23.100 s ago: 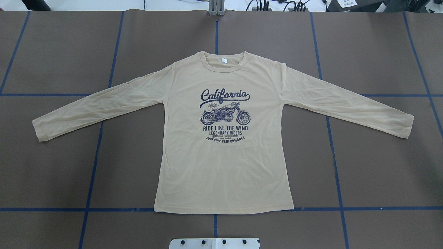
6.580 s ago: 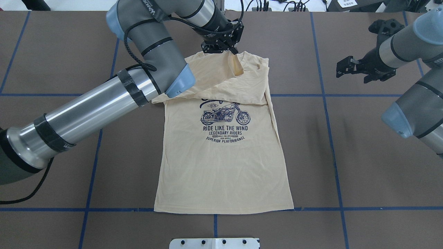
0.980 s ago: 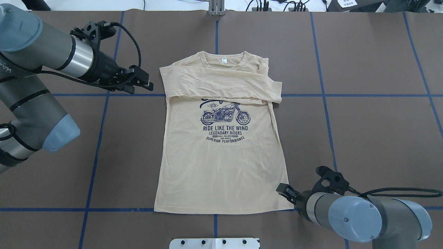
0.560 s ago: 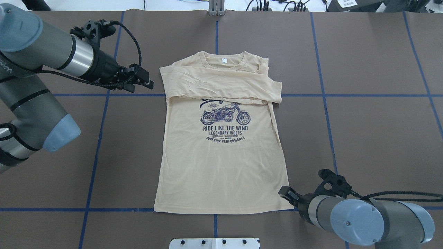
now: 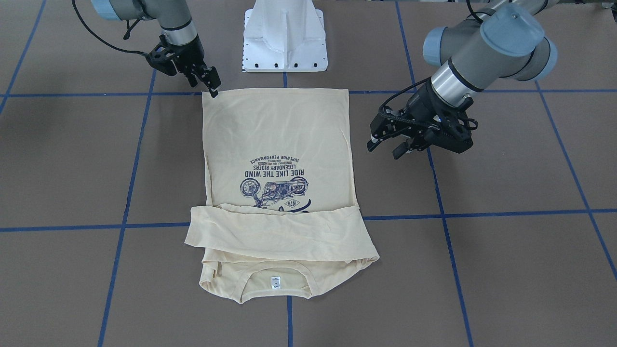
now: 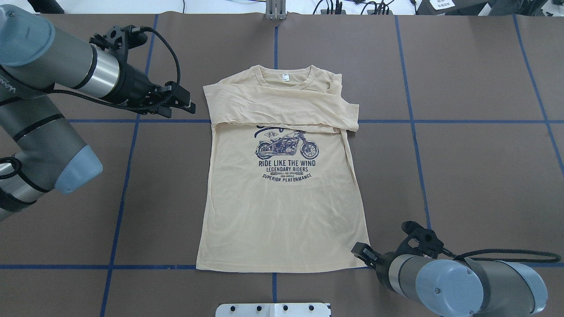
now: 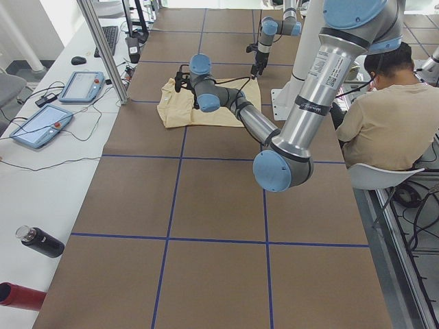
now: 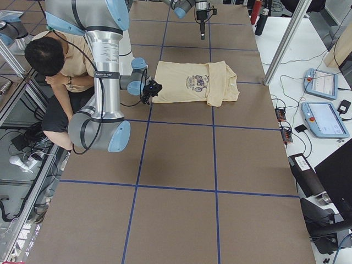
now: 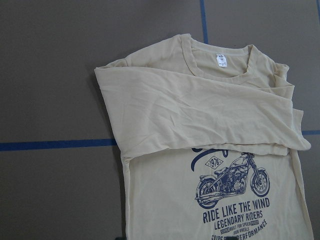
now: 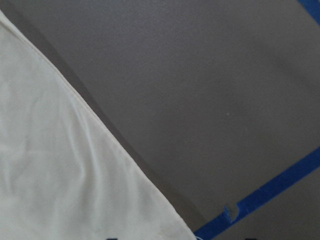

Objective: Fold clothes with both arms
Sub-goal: 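Grasp the hem corner nearest the right gripper while the left arm lowers toward the hem, then grasp the hem corner nearest the left gripper with the left gripper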

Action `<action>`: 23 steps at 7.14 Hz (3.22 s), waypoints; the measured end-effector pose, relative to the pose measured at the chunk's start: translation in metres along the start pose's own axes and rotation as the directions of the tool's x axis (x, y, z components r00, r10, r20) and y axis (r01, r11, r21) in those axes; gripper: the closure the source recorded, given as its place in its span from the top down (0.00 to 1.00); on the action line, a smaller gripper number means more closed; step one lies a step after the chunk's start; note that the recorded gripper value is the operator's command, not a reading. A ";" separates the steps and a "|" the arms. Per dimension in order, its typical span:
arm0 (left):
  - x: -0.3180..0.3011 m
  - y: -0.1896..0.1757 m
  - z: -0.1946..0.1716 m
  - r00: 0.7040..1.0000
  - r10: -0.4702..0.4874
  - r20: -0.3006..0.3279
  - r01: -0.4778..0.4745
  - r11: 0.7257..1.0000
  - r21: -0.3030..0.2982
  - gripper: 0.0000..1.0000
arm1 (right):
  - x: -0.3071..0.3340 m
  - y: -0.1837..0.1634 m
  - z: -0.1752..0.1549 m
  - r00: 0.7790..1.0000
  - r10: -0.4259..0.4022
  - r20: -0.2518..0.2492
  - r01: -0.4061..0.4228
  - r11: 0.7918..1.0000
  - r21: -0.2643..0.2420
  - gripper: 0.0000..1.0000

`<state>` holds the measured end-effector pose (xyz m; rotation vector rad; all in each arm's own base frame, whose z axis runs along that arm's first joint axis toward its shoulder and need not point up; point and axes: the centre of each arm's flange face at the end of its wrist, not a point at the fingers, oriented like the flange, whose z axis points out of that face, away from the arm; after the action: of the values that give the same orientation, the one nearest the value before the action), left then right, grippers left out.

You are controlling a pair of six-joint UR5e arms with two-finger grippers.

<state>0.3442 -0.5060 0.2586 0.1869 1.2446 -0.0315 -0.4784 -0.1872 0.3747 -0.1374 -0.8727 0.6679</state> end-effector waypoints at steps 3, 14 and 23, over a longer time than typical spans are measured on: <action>-0.001 0.000 0.001 1.000 -0.001 0.002 0.001 1.000 -0.001 0.73 | -0.001 0.002 0.003 1.000 -0.001 -0.001 0.001 1.000 -0.001 0.00; 0.012 0.175 0.067 0.948 -0.308 0.077 0.312 0.948 -0.054 0.89 | 0.005 -0.001 -0.023 1.000 0.000 0.016 0.000 1.000 -0.020 0.00; 0.018 0.303 0.134 0.894 -0.337 0.295 0.375 0.924 -0.080 0.62 | 0.006 -0.001 -0.032 1.000 -0.001 0.024 0.001 1.000 -0.027 0.00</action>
<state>0.5134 -0.2272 0.3201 -0.1640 0.9826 -0.2835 -0.4511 -0.1793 0.3586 -0.1538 -0.9049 0.6578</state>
